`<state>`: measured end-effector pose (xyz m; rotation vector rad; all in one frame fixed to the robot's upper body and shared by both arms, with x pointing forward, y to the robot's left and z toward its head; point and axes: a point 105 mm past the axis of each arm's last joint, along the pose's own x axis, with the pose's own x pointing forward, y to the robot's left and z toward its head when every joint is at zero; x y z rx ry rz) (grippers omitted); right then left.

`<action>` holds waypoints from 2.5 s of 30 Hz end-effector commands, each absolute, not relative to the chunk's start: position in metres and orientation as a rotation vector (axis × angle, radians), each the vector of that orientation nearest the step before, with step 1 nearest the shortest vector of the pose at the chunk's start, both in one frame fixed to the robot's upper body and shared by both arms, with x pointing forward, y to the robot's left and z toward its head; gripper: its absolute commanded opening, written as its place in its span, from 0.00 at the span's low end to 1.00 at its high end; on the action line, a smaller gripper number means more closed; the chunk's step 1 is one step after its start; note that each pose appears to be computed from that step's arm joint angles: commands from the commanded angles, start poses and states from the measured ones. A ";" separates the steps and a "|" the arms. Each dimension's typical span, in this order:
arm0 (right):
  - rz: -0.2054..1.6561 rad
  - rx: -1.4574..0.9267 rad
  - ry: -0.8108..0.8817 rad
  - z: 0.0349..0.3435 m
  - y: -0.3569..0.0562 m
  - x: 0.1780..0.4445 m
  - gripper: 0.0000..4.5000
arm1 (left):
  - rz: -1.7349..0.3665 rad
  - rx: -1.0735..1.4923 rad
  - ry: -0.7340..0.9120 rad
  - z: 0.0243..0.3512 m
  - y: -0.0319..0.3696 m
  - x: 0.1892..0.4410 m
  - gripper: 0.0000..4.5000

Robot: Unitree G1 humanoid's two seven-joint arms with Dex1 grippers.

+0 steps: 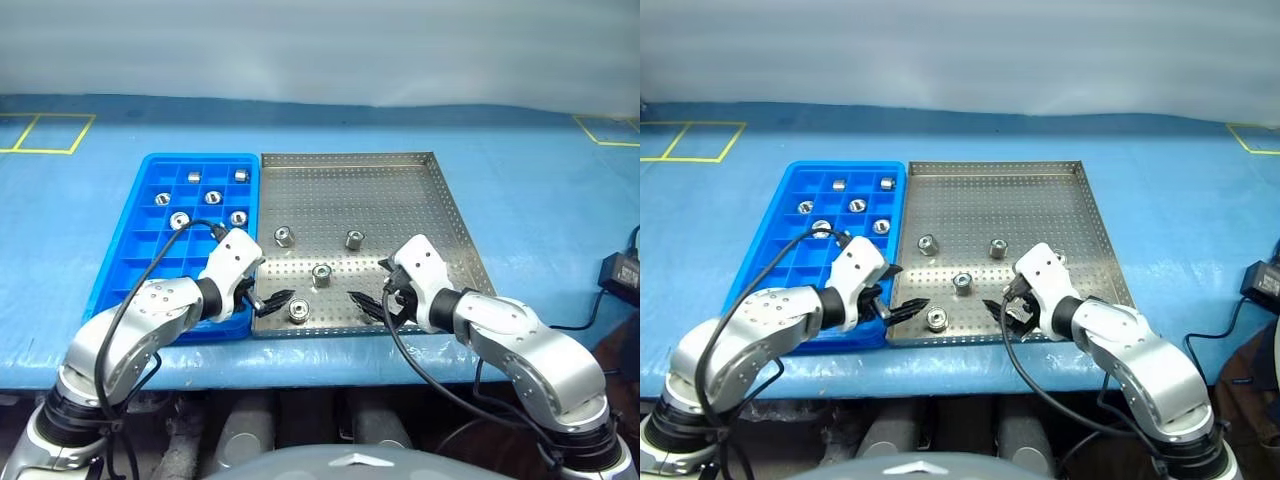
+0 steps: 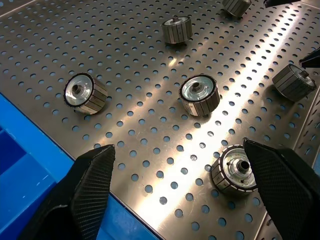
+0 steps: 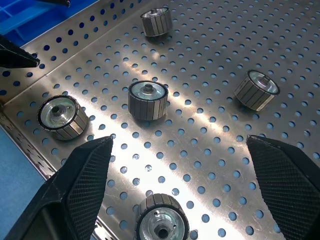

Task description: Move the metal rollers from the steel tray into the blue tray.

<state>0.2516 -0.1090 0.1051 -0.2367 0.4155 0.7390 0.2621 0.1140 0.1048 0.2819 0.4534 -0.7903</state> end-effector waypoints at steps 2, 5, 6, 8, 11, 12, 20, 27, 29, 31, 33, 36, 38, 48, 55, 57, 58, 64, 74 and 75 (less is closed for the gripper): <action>0.736 -0.249 0.381 0.111 -0.108 0.252 1.00 | -0.789 0.298 0.398 0.114 0.110 0.264 0.99; 0.728 -0.256 0.387 0.110 -0.109 0.252 1.00 | -0.783 0.292 0.399 0.114 0.111 0.265 0.99; 0.728 -0.256 0.387 0.109 -0.109 0.252 1.00 | -0.782 0.292 0.400 0.114 0.111 0.265 0.99; 0.729 -0.260 0.391 0.108 -0.109 0.251 1.00 | -0.780 0.292 0.402 0.113 0.112 0.265 0.99; 0.732 -0.265 0.398 0.107 -0.107 0.250 1.00 | -0.779 0.289 0.403 0.113 0.112 0.265 0.99; 0.733 -0.266 0.399 0.106 -0.107 0.250 1.00 | -0.778 0.288 0.403 0.113 0.112 0.265 0.99; 0.733 -0.275 0.403 0.105 -0.108 0.250 1.00 | -0.777 0.285 0.408 0.112 0.112 0.265 0.99; 0.719 -0.284 0.399 0.105 -0.109 0.251 1.00 | -0.747 0.267 0.427 0.112 0.115 0.270 0.99; 0.717 -0.285 0.398 0.105 -0.110 0.250 1.00 | -0.746 0.269 0.429 0.112 0.115 0.271 0.99; 0.715 -0.286 0.399 0.105 -0.110 0.250 1.00 | -0.746 0.268 0.432 0.112 0.114 0.272 0.99; 0.714 -0.287 0.398 0.105 -0.110 0.250 1.00 | -0.747 0.265 0.433 0.113 0.114 0.273 0.99; 0.713 -0.288 0.397 0.105 -0.110 0.250 1.00 | -0.765 0.260 0.427 0.122 0.111 0.278 0.99; 0.713 -0.291 0.393 0.106 -0.109 0.251 1.00 | -0.783 0.283 0.444 0.128 0.110 0.284 0.99; 0.703 -0.306 0.368 0.106 -0.106 0.258 1.00 | -0.799 0.501 0.520 0.141 0.110 0.343 0.99; 0.680 -0.294 0.342 0.106 -0.100 0.259 1.00 | -0.843 0.666 0.534 0.140 0.108 0.385 0.99; 0.678 -0.288 0.339 0.105 -0.098 0.258 1.00 | -0.850 0.673 0.543 0.139 0.107 0.394 0.99; 0.676 -0.287 0.339 0.105 -0.098 0.258 1.00 | -0.856 0.678 0.547 0.138 0.106 0.397 0.99; 0.650 -0.279 0.345 0.101 -0.099 0.254 1.00 | -0.901 0.676 0.605 0.124 0.100 0.410 0.99; 0.615 -0.281 0.348 0.099 -0.101 0.251 1.00 | -0.967 0.720 0.740 0.100 0.105 0.409 0.99; 0.613 -0.281 0.347 0.099 -0.101 0.251 1.00 | -0.967 0.722 0.746 0.099 0.106 0.409 0.99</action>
